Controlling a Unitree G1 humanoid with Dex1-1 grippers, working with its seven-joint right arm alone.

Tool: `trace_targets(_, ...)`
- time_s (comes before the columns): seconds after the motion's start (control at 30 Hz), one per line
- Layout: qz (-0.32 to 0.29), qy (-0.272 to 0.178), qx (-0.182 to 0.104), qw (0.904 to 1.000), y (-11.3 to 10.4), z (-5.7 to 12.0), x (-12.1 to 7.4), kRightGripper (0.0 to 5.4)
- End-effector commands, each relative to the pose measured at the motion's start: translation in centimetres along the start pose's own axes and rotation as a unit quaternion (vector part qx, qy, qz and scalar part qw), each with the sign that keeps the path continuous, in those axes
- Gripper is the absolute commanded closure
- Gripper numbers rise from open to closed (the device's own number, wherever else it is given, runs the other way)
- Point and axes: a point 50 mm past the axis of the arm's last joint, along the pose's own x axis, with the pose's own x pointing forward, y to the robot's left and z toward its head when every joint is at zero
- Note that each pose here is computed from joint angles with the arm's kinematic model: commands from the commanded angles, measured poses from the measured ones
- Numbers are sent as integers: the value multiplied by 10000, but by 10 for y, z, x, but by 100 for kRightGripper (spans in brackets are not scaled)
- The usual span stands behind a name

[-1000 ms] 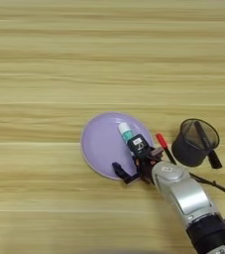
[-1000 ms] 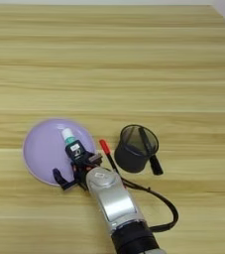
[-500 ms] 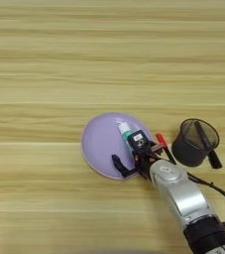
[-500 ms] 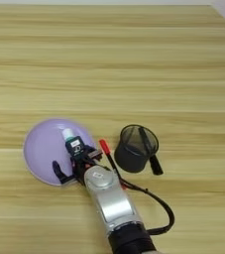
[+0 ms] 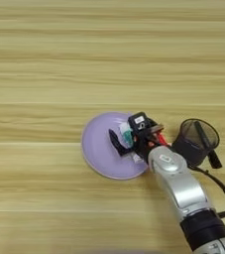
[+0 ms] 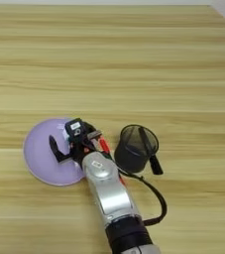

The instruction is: Move the objects on the table

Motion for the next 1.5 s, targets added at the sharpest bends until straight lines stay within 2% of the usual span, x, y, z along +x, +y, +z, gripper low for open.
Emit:
trace_targets(0.03,-200,-893,40,9958,-6,40,9,4)
trace_targets(0.13,-366,-1164,111,9925,-12,49,8,4)
trace_targets(0.2,-543,-1369,-116,9890,-18,57,4,4)
trace_targets(0.37,-882,-1690,-180,9815,-40,79,-9,4)
trace_targets(0.6,-1164,-1764,-323,9769,-64,90,-32,4)
trace_targets(0.7,-1409,-1751,-429,9735,-81,92,-47,4)
trace_targets(0.87,-1835,-1612,-511,9684,-110,88,-70,4)
trace_targets(1.13,-2263,-1296,-597,9635,-138,75,-99,4)
trace_targets(1.5,-2621,-854,-668,9589,-156,54,-133,4)
